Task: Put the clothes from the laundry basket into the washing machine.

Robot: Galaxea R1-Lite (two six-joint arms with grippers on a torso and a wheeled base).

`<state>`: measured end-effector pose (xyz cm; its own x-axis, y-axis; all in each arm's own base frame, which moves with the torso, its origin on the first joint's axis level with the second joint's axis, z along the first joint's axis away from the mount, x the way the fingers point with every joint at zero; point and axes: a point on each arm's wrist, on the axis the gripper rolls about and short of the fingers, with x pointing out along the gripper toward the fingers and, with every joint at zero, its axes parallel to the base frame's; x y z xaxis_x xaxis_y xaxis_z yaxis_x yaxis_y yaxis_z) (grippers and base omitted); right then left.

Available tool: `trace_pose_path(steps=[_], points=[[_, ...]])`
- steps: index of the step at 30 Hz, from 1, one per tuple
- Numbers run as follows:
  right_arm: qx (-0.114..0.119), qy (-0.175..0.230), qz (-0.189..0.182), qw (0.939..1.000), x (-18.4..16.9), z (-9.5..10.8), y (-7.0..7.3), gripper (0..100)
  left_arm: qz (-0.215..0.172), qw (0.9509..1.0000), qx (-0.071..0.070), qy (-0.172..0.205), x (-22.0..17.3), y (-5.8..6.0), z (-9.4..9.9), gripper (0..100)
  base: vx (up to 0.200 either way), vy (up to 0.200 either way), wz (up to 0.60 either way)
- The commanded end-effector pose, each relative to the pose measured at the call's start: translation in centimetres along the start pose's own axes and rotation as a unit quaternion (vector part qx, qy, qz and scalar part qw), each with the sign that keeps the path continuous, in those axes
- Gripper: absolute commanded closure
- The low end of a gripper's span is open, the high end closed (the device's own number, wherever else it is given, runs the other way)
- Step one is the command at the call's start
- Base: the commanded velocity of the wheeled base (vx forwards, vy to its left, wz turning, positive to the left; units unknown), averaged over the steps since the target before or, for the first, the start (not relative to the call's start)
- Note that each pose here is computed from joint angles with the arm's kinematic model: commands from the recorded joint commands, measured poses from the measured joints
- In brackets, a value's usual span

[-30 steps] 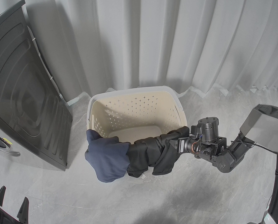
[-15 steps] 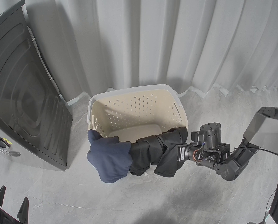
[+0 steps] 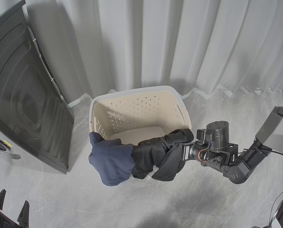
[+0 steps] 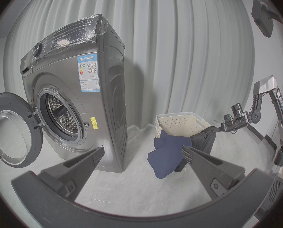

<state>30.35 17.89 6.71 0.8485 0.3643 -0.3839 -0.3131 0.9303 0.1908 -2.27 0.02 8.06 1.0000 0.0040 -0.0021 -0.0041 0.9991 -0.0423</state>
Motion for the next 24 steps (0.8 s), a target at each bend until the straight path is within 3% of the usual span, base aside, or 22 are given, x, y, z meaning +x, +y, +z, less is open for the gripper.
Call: trace_pose_path(steps=[1, 10, 16, 24], points=[[0.006, -0.009, -0.02, 0.9998, 1.4, 0.6, -0.9, 0, 0.001, 1.0, 0.0, 0.001, 0.0, 0.0, -0.4, 0, 0.0, 0.0, 0.0], [0.025, -0.012, -0.057, 0.998, 2.9, 1.7, -2.3, 0, 0.0, 1.0, 0.0, 0.001, 0.0, 0.0, -0.4, 0, 0.0, 0.0, 0.0], [0.033, -0.01, -0.058, 0.9977, 4.7, 3.0, -2.0, 0, 0.001, 1.0, 0.0, 0.001, 0.0, 0.0, -0.4, 0, 0.0, 0.0, 0.0], [0.04, 0.018, -0.085, 0.9954, 7.0, 2.4, -2.2, 0, 0.0, 1.0, 0.0, 0.001, 0.0, 0.0, -0.4, 0, 0.0, 0.0, 0.0]])
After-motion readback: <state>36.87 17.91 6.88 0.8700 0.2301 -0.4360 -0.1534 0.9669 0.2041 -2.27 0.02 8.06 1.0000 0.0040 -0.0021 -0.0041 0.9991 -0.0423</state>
